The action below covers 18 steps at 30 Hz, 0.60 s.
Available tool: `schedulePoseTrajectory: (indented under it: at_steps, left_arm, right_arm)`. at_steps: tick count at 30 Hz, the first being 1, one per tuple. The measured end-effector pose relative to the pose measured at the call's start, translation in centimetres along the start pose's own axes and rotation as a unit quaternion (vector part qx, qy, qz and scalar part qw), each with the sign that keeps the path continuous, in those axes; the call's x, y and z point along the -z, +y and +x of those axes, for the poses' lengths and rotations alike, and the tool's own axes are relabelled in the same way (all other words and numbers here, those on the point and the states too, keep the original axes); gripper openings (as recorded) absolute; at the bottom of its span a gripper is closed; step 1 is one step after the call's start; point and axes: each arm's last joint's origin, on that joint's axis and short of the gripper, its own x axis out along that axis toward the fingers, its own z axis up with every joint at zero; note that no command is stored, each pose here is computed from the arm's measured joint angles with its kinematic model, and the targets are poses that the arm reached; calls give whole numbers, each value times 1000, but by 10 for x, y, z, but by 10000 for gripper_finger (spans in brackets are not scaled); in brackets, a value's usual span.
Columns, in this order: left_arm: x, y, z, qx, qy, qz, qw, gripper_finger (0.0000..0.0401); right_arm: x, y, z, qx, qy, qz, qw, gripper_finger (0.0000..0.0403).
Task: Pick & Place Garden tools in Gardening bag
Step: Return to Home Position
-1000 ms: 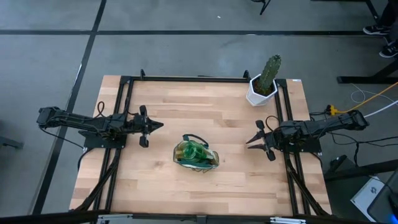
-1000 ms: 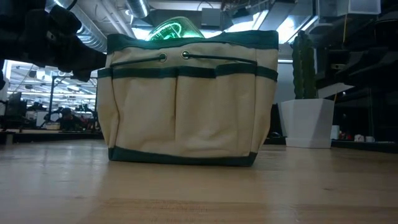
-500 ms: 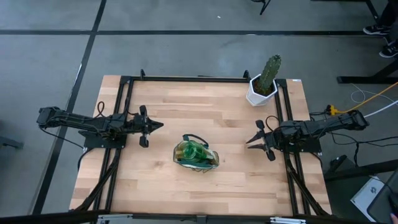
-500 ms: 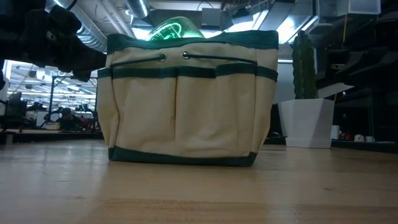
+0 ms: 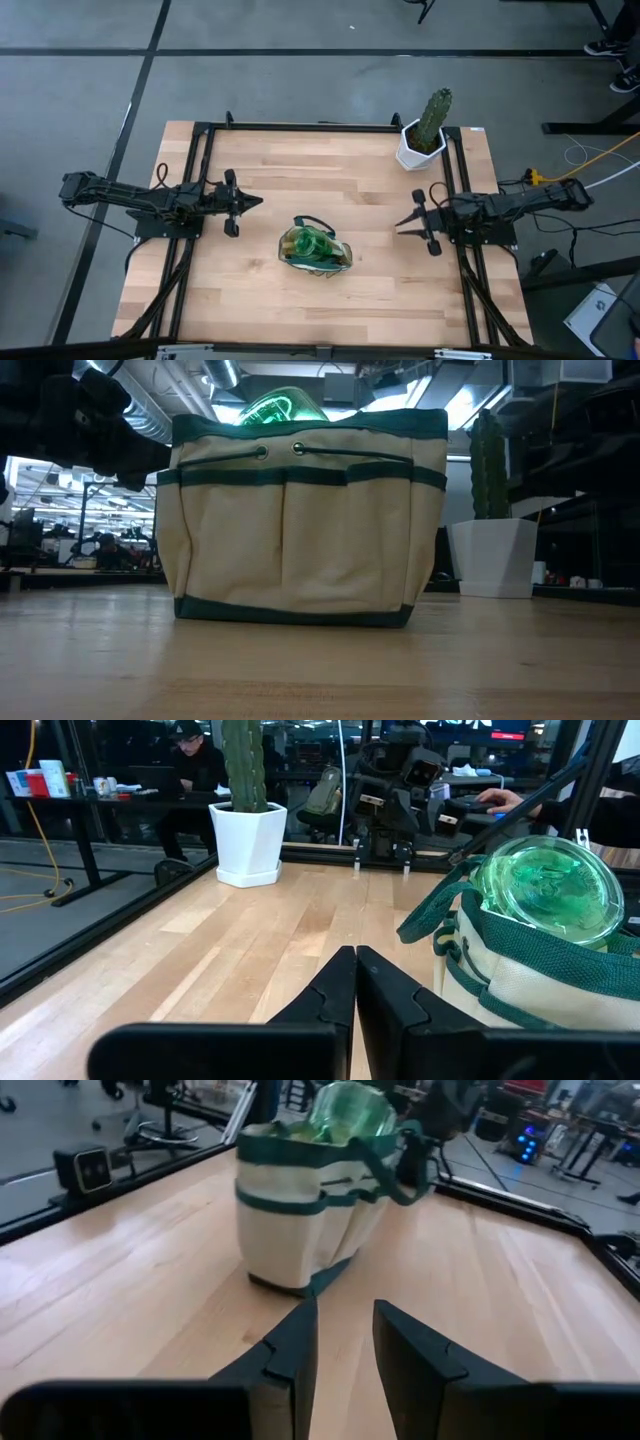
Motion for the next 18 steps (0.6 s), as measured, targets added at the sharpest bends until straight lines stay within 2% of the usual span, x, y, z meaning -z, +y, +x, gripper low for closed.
schedulePoseTrajectory:
  at_steps: [18]
  left_arm:
    - [0,0,0,0,0,0,1000,4]
  right_arm:
    - [-4,-8,-1,35,-24,7,999,100]
